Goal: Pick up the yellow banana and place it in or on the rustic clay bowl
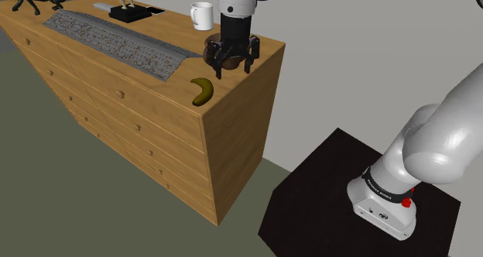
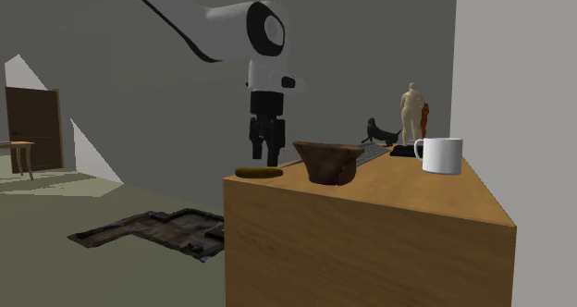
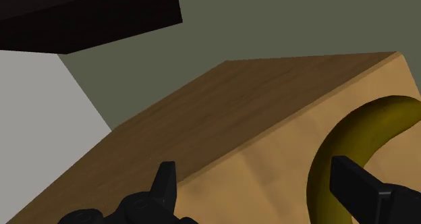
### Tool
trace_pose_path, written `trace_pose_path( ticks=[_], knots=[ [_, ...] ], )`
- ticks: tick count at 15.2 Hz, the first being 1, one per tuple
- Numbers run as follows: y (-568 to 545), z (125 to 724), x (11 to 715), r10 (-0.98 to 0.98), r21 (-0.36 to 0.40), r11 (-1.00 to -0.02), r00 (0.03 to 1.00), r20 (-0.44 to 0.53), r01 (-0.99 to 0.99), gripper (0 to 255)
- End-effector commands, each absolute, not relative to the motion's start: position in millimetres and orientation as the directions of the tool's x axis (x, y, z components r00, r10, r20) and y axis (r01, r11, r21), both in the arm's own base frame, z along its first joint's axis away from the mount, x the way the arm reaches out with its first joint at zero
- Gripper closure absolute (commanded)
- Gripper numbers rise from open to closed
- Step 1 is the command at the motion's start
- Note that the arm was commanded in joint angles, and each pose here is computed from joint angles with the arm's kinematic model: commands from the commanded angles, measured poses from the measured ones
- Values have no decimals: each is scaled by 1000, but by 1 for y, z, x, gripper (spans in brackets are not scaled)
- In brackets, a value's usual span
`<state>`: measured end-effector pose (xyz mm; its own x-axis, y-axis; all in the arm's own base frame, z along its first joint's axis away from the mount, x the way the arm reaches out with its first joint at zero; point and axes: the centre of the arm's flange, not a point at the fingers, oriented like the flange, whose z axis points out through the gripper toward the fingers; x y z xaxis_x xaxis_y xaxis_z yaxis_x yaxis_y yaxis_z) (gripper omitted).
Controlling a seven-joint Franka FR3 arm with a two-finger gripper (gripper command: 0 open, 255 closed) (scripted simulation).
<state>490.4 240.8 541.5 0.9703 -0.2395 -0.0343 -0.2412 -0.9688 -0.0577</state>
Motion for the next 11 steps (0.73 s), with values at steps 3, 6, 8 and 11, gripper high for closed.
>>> trace_pose_path(
  ticks=[3, 6, 8, 11],
  knots=[
    [281, 542, 522, -251, -68, -965, 968, -20, -252, 0],
    [300, 537, 537, -255, -73, -964, 967, -14, -256, 0],
    [301, 527, 537, -255, -73, -964, 967, -14, -256, 0],
    [302, 511, 537, -255, -73, -964, 967, -14, -256, 0]
  ],
)
